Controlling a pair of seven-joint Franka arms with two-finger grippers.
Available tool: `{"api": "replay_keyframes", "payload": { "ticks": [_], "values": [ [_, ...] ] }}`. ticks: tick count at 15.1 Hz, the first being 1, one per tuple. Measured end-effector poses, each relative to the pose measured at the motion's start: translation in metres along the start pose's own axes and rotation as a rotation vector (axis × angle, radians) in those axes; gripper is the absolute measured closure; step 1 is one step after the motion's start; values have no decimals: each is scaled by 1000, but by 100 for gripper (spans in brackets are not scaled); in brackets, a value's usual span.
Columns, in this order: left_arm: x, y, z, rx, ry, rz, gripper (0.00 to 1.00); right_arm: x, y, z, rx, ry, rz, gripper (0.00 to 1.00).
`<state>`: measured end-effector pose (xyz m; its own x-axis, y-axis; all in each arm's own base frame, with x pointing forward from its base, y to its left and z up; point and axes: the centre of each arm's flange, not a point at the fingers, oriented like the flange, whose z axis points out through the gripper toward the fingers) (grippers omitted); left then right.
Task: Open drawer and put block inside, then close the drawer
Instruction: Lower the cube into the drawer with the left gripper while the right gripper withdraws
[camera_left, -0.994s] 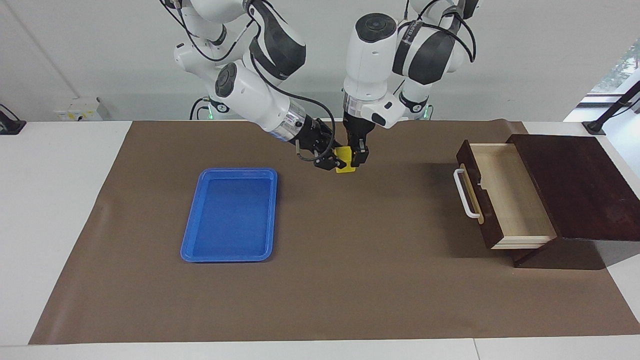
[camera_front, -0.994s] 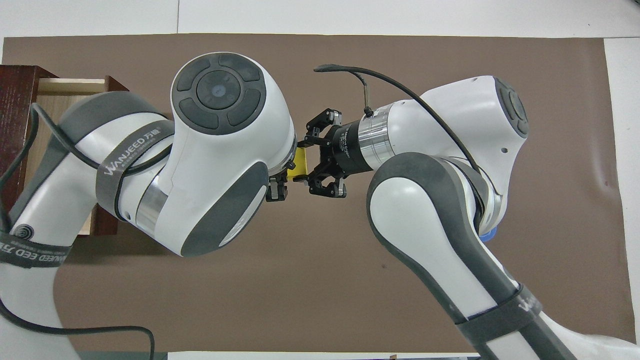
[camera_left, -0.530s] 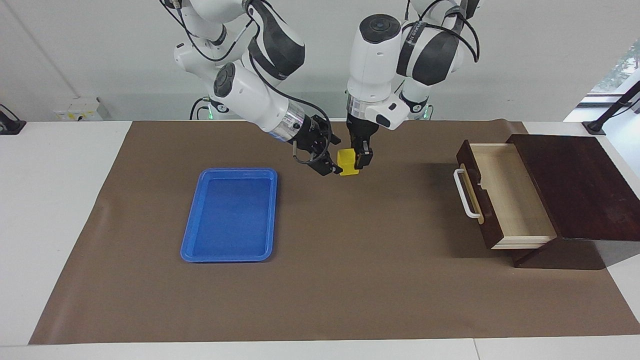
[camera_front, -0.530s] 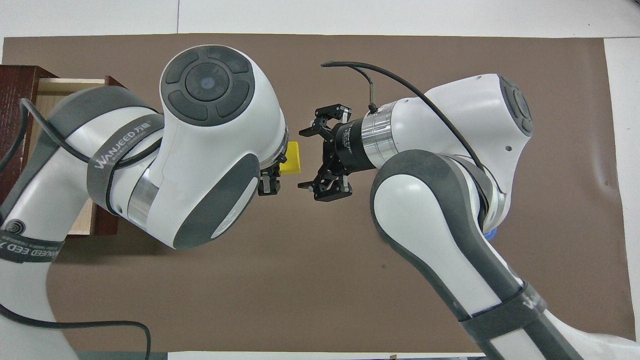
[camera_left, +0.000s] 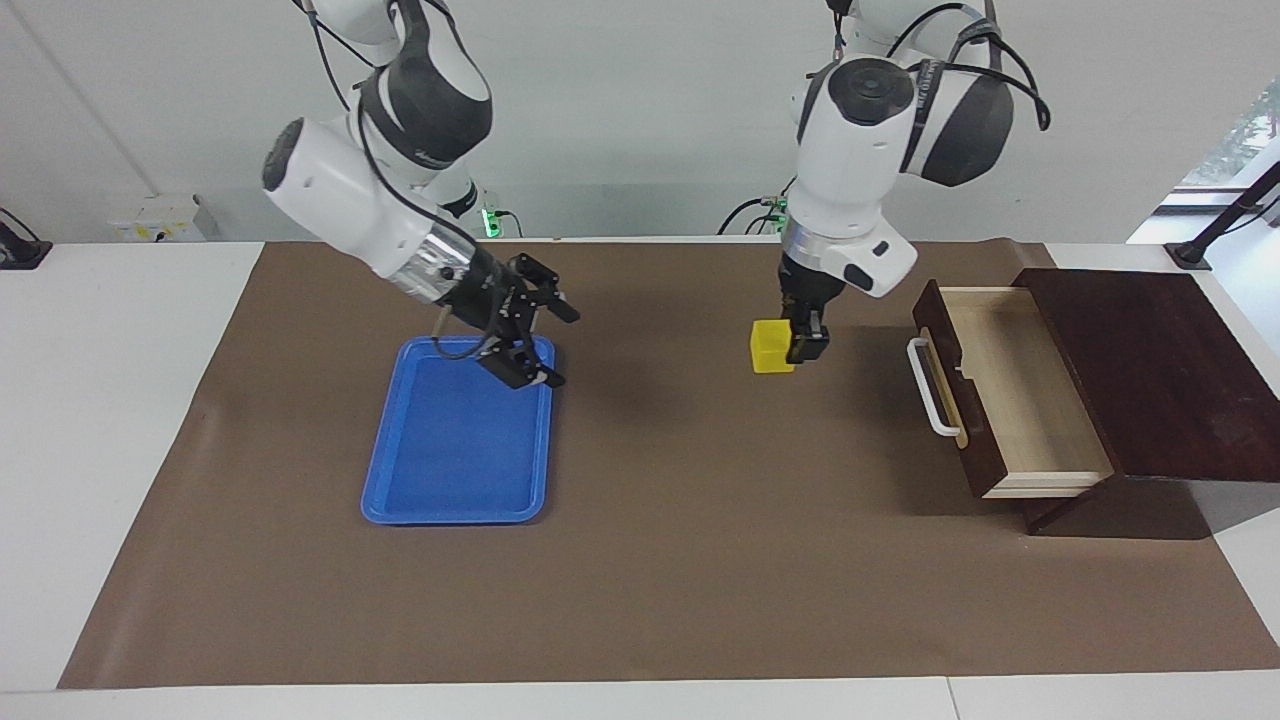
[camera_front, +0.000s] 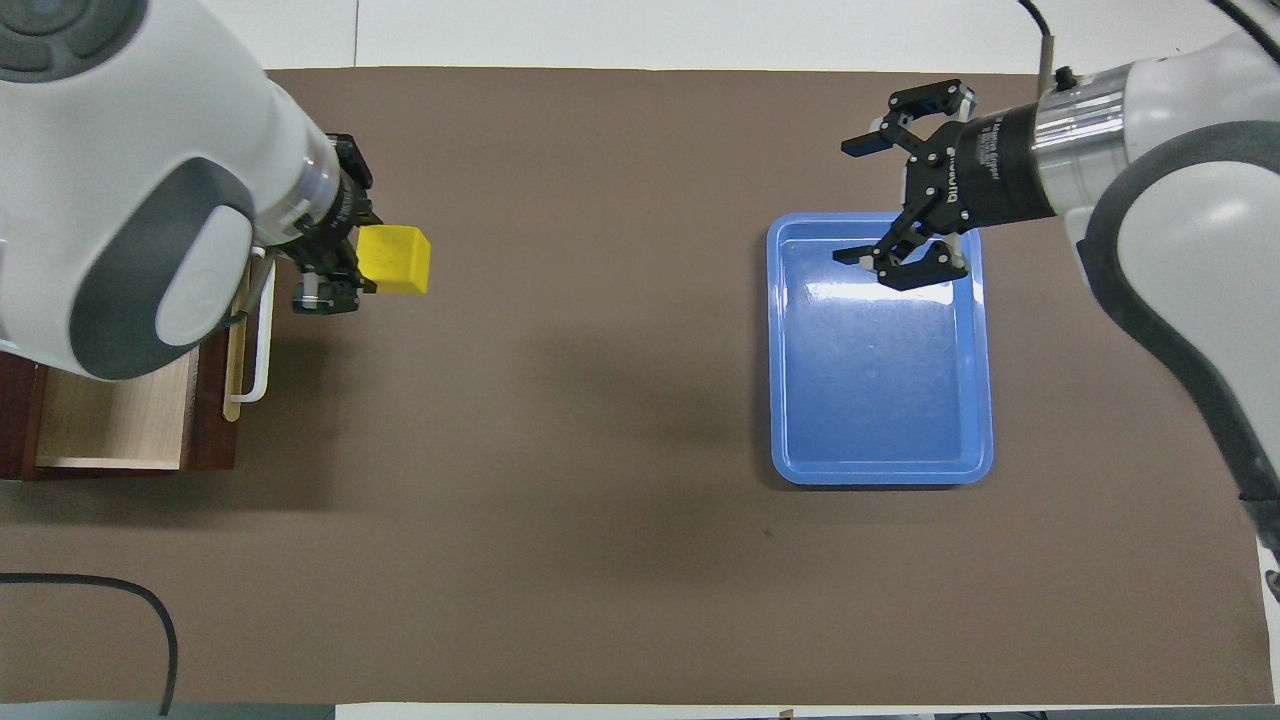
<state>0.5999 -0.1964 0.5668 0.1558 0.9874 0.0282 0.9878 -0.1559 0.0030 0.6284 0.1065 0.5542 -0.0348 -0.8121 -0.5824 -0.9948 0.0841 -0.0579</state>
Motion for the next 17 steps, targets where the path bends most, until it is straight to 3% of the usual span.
{"api": "replay_keyframes", "payload": {
  "ticks": [4, 9, 13, 17],
  "values": [
    [109, 6, 4, 14, 0, 82, 45, 28, 4, -15, -82, 145, -313, 0],
    [199, -5, 19, 27, -5, 119, 45, 45, 18, -30, -245, 271, -715, 0],
    [233, -16, 34, 1, -7, 70, 45, 60, 28, -59, -351, 318, -1009, 0],
    [245, -29, 68, 6, -9, 10, 45, 66, 38, -92, -464, 371, -1321, 0]
  ]
}}
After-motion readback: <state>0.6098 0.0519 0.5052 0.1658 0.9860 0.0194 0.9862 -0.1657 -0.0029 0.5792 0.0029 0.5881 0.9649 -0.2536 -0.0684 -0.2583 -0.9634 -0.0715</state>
